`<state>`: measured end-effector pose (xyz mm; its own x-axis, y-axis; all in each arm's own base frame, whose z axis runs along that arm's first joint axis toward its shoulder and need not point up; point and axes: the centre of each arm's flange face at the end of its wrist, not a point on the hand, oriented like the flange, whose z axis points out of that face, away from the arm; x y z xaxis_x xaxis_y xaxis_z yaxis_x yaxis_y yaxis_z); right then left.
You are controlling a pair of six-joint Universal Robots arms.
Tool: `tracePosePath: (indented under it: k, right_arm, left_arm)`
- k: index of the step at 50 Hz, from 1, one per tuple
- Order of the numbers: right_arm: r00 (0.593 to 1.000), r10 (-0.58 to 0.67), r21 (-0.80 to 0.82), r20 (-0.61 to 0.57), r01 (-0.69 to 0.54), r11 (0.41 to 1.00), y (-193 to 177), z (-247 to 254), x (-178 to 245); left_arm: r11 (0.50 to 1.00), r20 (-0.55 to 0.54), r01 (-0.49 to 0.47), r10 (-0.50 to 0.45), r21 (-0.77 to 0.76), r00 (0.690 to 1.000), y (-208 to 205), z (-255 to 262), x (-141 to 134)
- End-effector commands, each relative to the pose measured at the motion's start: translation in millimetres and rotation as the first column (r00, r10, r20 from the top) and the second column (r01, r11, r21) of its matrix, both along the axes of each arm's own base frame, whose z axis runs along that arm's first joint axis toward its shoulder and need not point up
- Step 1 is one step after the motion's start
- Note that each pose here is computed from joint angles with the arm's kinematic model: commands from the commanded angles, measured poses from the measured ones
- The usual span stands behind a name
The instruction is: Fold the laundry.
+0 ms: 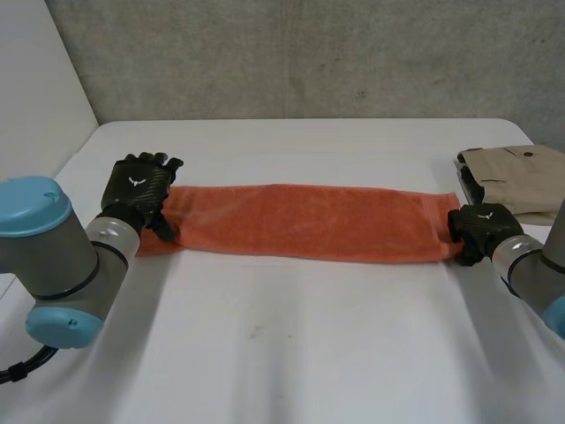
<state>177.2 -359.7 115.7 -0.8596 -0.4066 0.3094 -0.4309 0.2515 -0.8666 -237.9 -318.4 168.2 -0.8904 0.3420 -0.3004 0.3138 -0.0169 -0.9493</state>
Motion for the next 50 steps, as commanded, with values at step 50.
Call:
tracePosePath:
  k: [50]
  right_arm:
    - [0.637,0.603,-0.395,-0.480,-0.771,0.499,112,56,248]
  left_arm:
    - [1.000,-0.001,-0.004,0.004,-0.008,1.000,6,7,3]
